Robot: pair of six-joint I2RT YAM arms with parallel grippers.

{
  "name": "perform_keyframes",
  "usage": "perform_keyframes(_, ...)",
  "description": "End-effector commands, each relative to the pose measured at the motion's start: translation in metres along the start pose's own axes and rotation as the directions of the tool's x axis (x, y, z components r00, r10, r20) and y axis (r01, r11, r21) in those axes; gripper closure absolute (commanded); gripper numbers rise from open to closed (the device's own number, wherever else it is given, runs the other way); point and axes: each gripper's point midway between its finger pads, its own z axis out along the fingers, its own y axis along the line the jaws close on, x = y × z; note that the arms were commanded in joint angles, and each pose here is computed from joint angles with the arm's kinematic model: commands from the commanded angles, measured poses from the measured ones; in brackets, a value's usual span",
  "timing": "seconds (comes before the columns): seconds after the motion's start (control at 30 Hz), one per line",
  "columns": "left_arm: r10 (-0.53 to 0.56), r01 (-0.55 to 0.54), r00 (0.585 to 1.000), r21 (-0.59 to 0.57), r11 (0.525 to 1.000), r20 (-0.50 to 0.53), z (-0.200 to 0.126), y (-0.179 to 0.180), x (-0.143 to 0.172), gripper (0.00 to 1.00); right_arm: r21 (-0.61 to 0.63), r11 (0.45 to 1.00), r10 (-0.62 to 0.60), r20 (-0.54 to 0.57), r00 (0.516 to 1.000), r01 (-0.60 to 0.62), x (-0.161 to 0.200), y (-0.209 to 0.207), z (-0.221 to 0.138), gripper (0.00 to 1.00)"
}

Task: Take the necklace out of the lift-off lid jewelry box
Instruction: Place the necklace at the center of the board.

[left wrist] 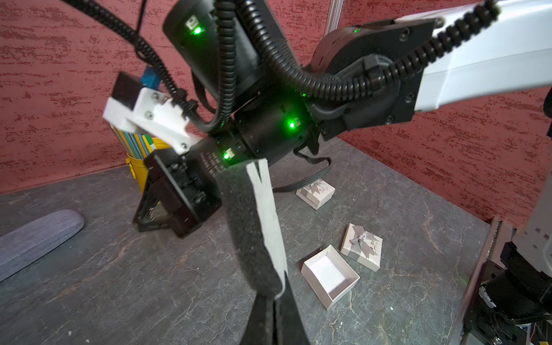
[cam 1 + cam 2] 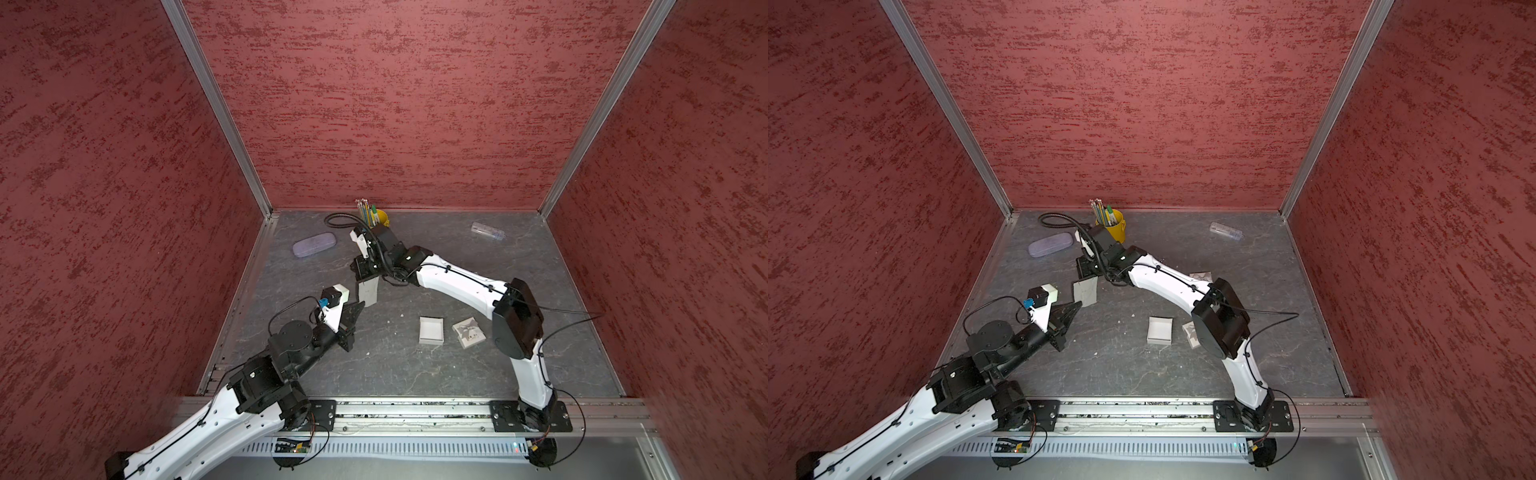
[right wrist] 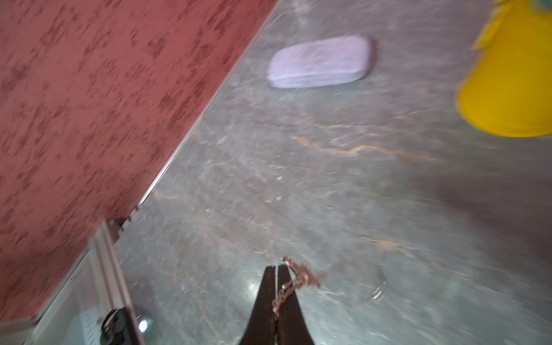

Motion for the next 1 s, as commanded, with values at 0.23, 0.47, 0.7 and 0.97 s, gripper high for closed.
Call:
perform_keyframes(0.23,-0.05,0.049,0.998,-0.009,0.999,-0.038,0.008,0.002,0.022,0.97,-0.021,0.998,0.054,-0.029,0.998,-0.055,0.02,-0.028,0.028,1.0)
perform_keyframes(0.47,-0.079,0.079,0.993,-0.005,0.997,-0.092,0.022,0.001,0.051,0.97,0.092,0.985,0.148,-0.055,0.987,-0.143,0.054,-0.106,0.021,1.0)
perform_keyframes(0.7,-0.103,0.105,0.987,0.015,0.994,-0.127,0.031,-0.004,0.062,0.98,0.247,0.954,0.191,-0.067,0.979,-0.169,0.079,-0.171,-0.006,0.88)
perform_keyframes(0.97,-0.181,0.187,0.977,0.048,0.981,-0.109,0.038,-0.009,0.05,0.98,0.366,0.919,0.142,0.03,0.989,-0.143,0.055,-0.186,-0.073,0.6)
